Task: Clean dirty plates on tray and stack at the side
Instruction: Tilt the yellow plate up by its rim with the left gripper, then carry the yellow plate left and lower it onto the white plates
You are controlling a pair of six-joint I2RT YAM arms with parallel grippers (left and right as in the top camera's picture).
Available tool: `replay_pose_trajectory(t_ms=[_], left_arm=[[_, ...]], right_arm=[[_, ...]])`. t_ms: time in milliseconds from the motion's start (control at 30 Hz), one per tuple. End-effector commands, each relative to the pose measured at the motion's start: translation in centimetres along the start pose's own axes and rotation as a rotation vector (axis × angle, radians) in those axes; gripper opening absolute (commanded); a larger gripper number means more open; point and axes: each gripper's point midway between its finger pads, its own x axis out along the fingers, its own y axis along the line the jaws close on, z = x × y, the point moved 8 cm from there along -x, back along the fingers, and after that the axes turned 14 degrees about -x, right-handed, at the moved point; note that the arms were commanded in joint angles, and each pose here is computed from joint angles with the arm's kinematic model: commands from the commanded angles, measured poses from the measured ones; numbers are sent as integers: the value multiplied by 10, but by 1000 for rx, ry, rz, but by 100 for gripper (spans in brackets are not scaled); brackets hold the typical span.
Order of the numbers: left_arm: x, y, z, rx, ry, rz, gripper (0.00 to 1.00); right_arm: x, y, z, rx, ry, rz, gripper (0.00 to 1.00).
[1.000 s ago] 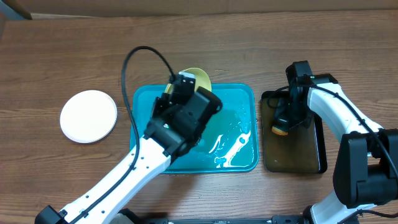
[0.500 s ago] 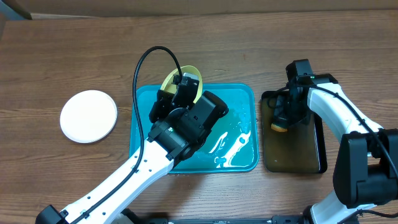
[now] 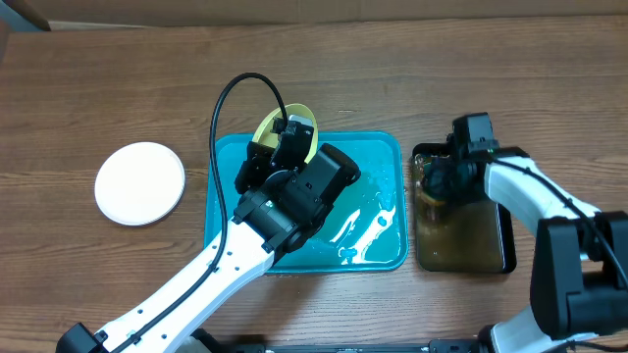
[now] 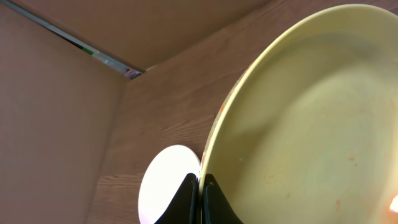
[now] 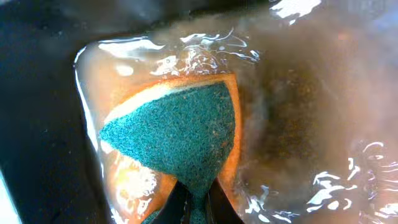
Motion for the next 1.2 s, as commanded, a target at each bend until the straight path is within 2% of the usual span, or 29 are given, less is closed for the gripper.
replay_pose_trajectory(t_ms=[0,133,333,467,900,1000,1167], left_arm=[[-7,8,10,-38,-34,12,4],[-7,8,10,-38,-33,11,4],[-7,7,8,-28,-20,-5,4],[-7,6,7,-26,-11,-16,4],[-7,6,5,-25,-3,-19,4],[-7,6,5,-25,-1,-23,4],[-7,5,5,-25,2,-29,4]], right_arm=[[13,-4,-20,5,72,4,4],[-4,3,-2,3,49,38,4],[-61,11,35,-2,-5,33,4],[-82,12,34,0,5,29,4],[-31,-2,-31,73,201,-13,4],[-13,-4,-38,67,152,-7,7],[-7,-3,-17,52,-3,11,8]])
